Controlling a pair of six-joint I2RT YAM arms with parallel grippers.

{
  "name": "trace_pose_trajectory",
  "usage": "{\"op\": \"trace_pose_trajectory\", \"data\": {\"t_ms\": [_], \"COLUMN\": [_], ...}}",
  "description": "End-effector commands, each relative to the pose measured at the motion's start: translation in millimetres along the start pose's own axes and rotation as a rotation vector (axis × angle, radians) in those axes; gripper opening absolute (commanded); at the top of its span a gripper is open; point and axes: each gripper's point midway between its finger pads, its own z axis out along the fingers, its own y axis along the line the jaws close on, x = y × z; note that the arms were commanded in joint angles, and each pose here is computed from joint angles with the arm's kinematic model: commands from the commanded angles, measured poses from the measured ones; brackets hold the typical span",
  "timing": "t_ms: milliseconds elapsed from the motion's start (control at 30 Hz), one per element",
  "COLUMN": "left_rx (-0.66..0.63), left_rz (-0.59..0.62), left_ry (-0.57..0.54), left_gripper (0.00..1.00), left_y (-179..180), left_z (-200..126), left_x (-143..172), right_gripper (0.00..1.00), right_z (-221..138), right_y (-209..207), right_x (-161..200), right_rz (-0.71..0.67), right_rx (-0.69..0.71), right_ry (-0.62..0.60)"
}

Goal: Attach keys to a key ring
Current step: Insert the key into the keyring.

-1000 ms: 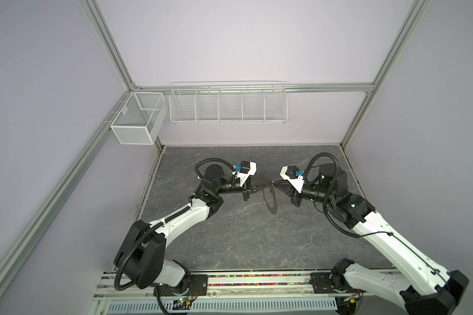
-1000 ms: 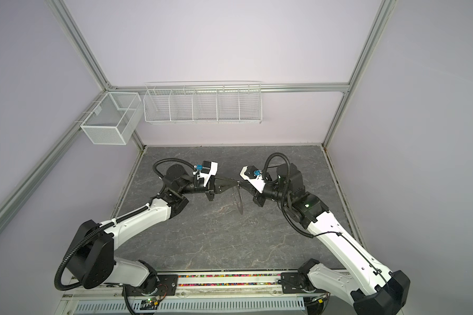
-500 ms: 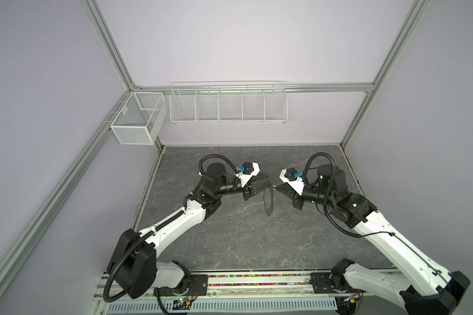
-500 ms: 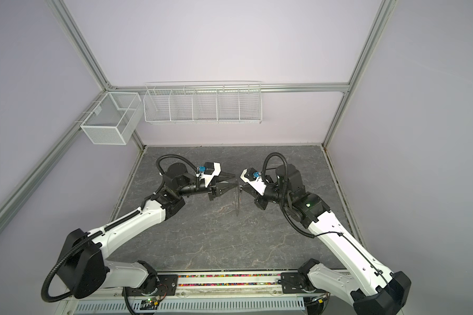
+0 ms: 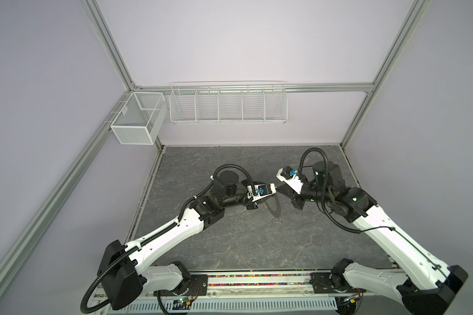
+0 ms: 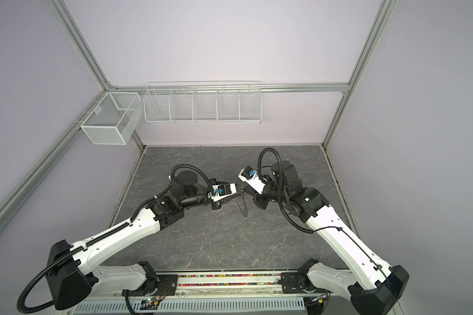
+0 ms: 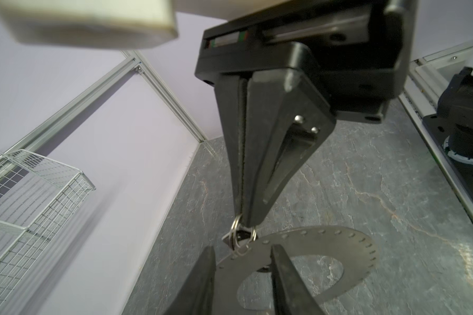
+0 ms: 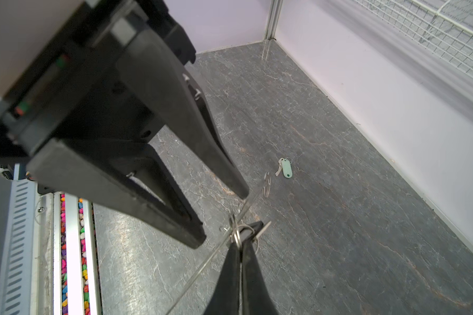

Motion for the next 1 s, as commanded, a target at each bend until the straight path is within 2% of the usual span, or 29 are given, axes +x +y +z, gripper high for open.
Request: {"op": "trace_pose_trajectory", "data": {"t_ms": [0, 467, 633, 767, 967], "left_rx": [-0.044, -0.01, 0.017, 0.047, 0.078], "left_rz": [0.073, 0.082, 0.083, 0.078, 0.076], "left_ry": [0.058, 0.1, 0.109, 0.118, 0.116], "left_gripper": [0.34, 0.28, 0.19, 0.17, 0.01], "left_y": [11.8, 3.8, -1.5, -6.4, -12.9], "left_z": [-0.5, 11.8, 15.2, 17.5, 20.1], "left_x": [0.5, 2.4, 4.0, 4.7, 5.9], "right_gripper": [0.07, 0.07, 0.07, 0.07, 0.07], "right_z": [-2.1, -1.1, -2.5, -2.2, -0.3], "right_y": [2.7, 8.0, 8.8, 11.3, 11.8], "right_x": [-6.7, -9.0, -9.6, -8.5, -9.6], "right_rz": [-0.022, -0.038, -0.05, -0.083, -0.116], "right_rx": [-0.006, -0.015, -0.011, -0.009, 0.001], "right_ry": [-0.006, -0.011, -0.013, -0.017, -0.029]}}
